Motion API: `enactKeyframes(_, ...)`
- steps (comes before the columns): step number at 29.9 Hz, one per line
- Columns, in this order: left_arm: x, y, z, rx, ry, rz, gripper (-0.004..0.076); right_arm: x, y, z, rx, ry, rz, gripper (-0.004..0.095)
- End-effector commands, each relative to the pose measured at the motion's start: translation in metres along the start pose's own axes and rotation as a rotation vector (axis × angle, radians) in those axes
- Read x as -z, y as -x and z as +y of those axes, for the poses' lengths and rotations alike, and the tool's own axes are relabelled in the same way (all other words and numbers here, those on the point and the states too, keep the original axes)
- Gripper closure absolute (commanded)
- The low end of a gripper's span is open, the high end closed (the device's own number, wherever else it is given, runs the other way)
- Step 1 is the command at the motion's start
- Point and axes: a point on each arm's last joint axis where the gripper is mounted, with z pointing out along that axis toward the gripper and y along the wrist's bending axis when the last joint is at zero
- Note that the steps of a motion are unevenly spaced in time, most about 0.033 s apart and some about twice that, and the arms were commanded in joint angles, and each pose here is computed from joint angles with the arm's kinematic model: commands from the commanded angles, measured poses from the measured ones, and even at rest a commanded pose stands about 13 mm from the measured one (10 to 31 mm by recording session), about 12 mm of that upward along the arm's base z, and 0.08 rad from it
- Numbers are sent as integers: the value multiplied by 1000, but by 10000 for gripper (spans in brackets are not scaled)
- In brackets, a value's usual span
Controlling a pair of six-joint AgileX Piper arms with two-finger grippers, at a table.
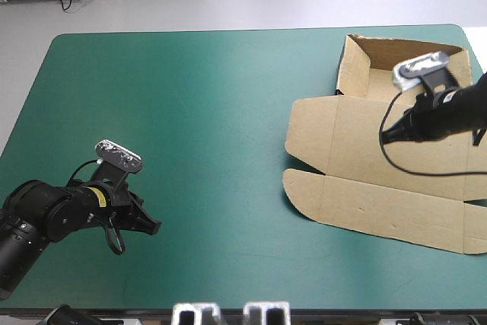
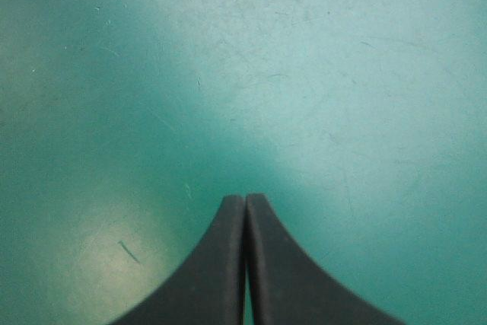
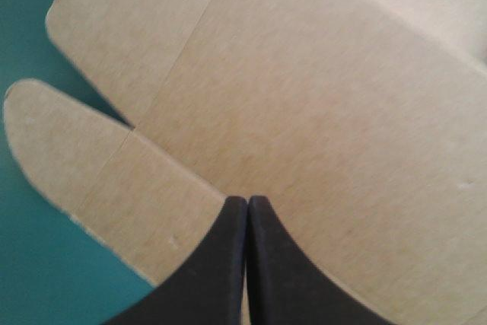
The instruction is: Fold the box
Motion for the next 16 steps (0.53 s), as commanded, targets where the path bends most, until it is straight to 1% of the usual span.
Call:
enactKeyframes(1, 8, 6, 0, 7, 2, -51, 734, 2, -24, 22, 31, 58, 3, 932)
enactKeyframes(3, 8, 3, 0, 7, 1, -20, 734, -9, -42, 31, 30, 83, 31, 932)
enactKeyframes(6, 8, -2, 0, 5, 4, 33, 734, -21, -68, 40, 25, 89, 38, 931)
enactKeyframes(9, 8, -5, 2, 4, 27, 69, 734, -26, -91, 46, 23, 69, 13, 931)
enactKeyframes(13, 8, -5, 8, 24, 93, 71, 734, -32, -123, 55, 31, 44, -21, 932)
enactKeyframes(16, 8, -7, 9, 21, 101, 85, 734, -31, -137, 59, 38, 33, -27, 932)
